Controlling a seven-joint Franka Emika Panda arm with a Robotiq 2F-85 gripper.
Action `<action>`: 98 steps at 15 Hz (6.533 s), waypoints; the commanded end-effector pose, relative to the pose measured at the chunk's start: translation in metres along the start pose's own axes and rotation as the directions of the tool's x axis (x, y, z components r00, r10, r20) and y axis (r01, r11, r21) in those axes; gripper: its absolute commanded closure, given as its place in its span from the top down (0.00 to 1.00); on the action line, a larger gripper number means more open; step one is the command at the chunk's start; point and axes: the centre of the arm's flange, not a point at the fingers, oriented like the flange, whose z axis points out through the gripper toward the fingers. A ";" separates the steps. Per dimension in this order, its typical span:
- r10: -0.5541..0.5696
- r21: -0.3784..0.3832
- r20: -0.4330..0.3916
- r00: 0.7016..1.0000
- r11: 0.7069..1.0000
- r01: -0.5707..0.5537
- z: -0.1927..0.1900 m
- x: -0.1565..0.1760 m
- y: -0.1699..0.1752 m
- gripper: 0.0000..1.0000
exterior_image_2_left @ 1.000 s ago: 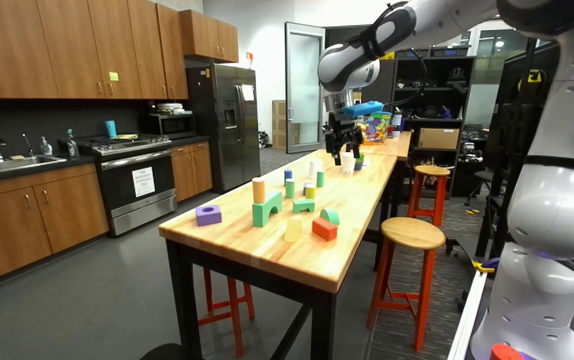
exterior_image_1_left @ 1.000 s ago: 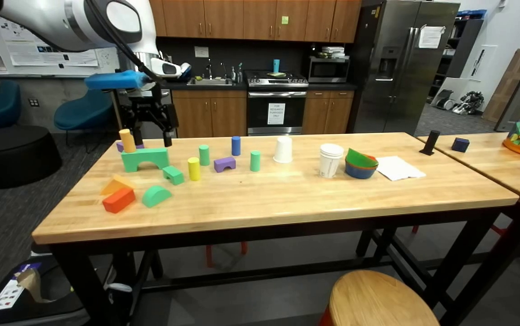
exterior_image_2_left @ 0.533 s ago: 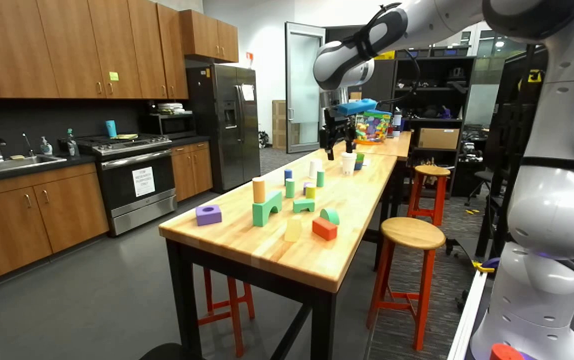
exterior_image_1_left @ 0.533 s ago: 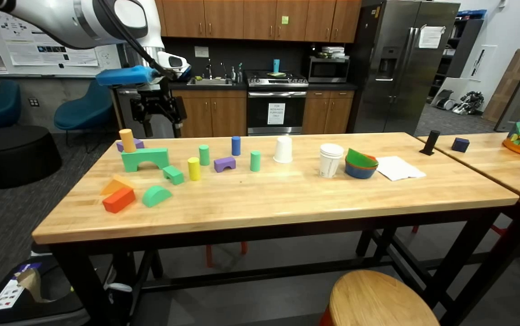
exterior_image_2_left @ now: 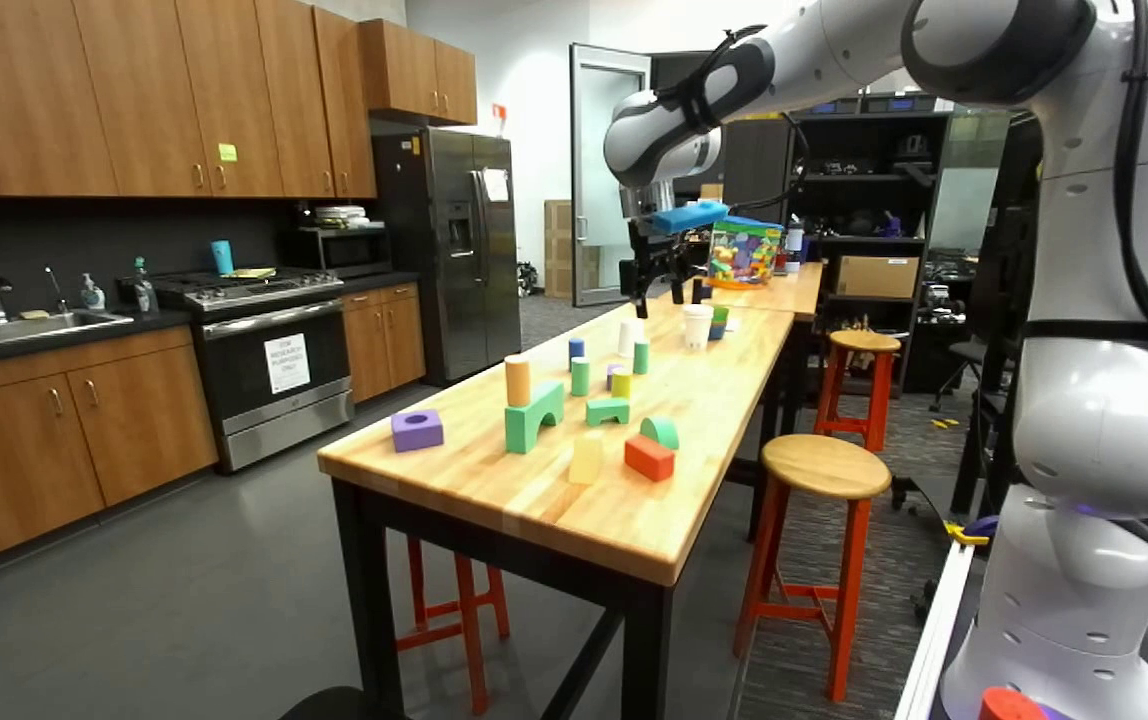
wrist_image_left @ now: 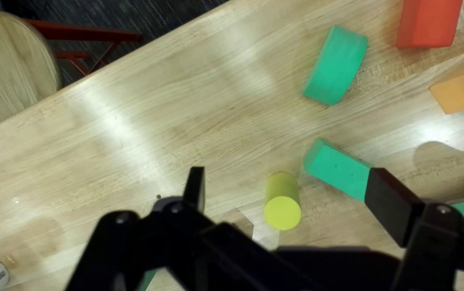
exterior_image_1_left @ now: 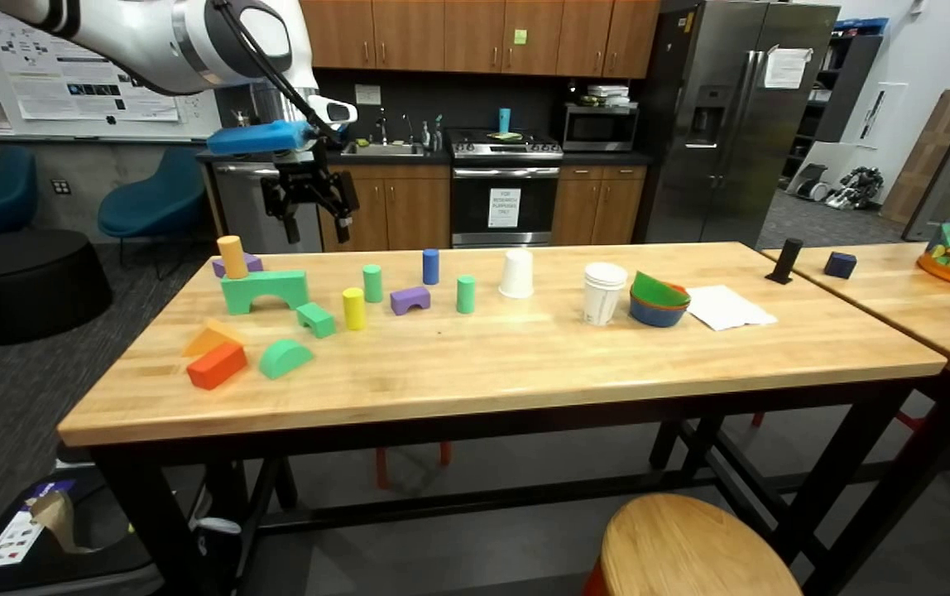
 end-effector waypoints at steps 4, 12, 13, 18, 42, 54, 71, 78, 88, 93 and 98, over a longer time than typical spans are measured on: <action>-0.238 -0.043 -0.019 0.971 0.971 0.237 -0.015 -0.010 -0.003 1.00; -0.488 -0.068 0.011 0.873 0.870 0.488 -0.015 -0.017 -0.001 1.00; -0.549 -0.058 0.020 0.835 0.833 0.550 -0.017 -0.019 -0.001 1.00; -0.560 -0.029 0.049 0.827 0.827 0.562 -0.014 -0.013 -0.002 1.00; -0.956 0.024 0.117 0.268 0.272 0.962 0.029 -0.001 -0.029 1.00; -0.978 -0.078 0.202 0.043 0.027 0.997 0.025 0.003 -0.038 1.00; -0.940 -0.117 0.014 -0.342 -0.341 0.933 0.028 0.020 -0.055 1.00; -0.883 -0.154 -0.126 -0.453 -0.433 0.888 0.041 0.025 -0.045 1.00; -0.937 -0.052 0.092 -0.337 -0.342 0.938 0.078 0.037 -0.025 1.00; -0.937 -0.045 0.098 -0.336 -0.341 0.939 0.085 0.039 -0.023 1.00; -0.916 -0.066 0.036 -0.400 -0.401 0.914 0.084 0.051 -0.026 1.00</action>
